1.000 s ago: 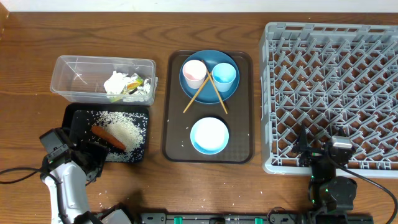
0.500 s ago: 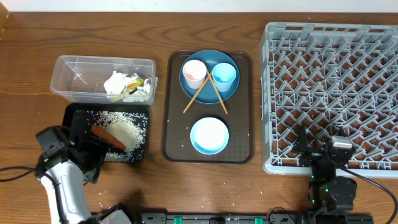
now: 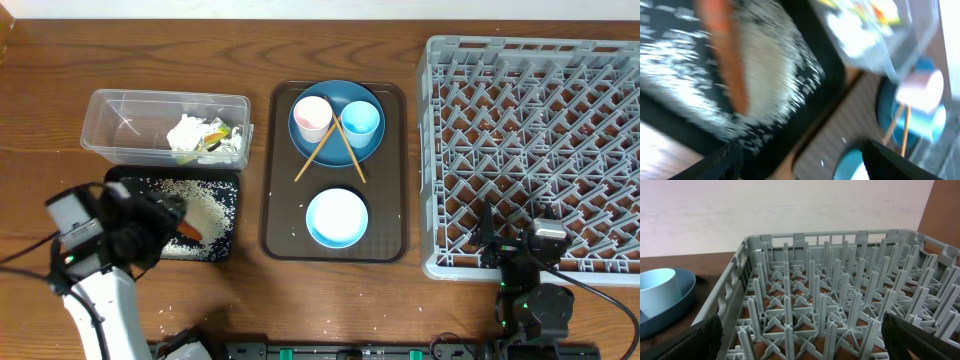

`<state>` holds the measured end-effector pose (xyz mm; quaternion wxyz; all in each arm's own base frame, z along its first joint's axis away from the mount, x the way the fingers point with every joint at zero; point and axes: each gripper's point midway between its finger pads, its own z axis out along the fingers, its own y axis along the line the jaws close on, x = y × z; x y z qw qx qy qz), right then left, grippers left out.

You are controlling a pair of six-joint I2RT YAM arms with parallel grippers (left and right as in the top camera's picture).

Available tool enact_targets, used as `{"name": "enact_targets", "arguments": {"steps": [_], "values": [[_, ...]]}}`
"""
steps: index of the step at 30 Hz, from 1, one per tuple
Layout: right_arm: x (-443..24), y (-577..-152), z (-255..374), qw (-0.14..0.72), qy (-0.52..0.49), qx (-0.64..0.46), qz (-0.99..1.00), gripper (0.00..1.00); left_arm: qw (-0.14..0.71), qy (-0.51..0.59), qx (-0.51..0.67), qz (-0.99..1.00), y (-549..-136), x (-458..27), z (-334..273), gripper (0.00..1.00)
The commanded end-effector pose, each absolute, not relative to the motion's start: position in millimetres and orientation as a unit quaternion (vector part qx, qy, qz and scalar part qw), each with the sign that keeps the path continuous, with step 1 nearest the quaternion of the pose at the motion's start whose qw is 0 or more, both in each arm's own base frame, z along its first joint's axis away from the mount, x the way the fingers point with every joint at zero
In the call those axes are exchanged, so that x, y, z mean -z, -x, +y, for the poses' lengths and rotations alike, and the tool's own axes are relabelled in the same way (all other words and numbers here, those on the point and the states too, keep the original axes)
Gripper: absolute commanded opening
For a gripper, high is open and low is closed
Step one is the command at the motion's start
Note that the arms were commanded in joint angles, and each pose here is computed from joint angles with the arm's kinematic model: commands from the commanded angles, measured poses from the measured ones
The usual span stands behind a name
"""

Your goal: Sort waste into correct bins and load items into the dishwasher rack

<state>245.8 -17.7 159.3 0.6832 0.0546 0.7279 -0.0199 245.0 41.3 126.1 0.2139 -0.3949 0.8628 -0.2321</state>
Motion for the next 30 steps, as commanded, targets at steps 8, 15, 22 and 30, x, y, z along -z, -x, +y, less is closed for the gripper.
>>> {"name": "enact_targets", "arguments": {"steps": [8, 15, 22, 30], "values": [[-157.3, -246.1, -15.3, 0.681, -0.057, 0.013, 0.73, 0.99, 0.221, 0.21, 0.288, 0.908, -263.2, -159.5, -44.2, 0.78], [-163.2, -247.1, 6.6, 0.688, -0.028, -0.048, 0.724, 0.99, 0.213, 0.171, 0.297, 0.915, -260.0, -160.4, -65.8, 0.88], [-207.2, -235.2, 33.8, 0.691, 0.028, -0.106, 0.715, 0.99, 0.251, 0.158, 0.3, 0.907, -275.2, -170.6, -64.3, 0.94], [-323.1, -207.7, 54.7, 0.618, 0.068, -0.149, 0.769, 0.99, 0.259, 0.155, 0.301, 0.905, -278.5, -171.5, -63.9, 0.96]]}}
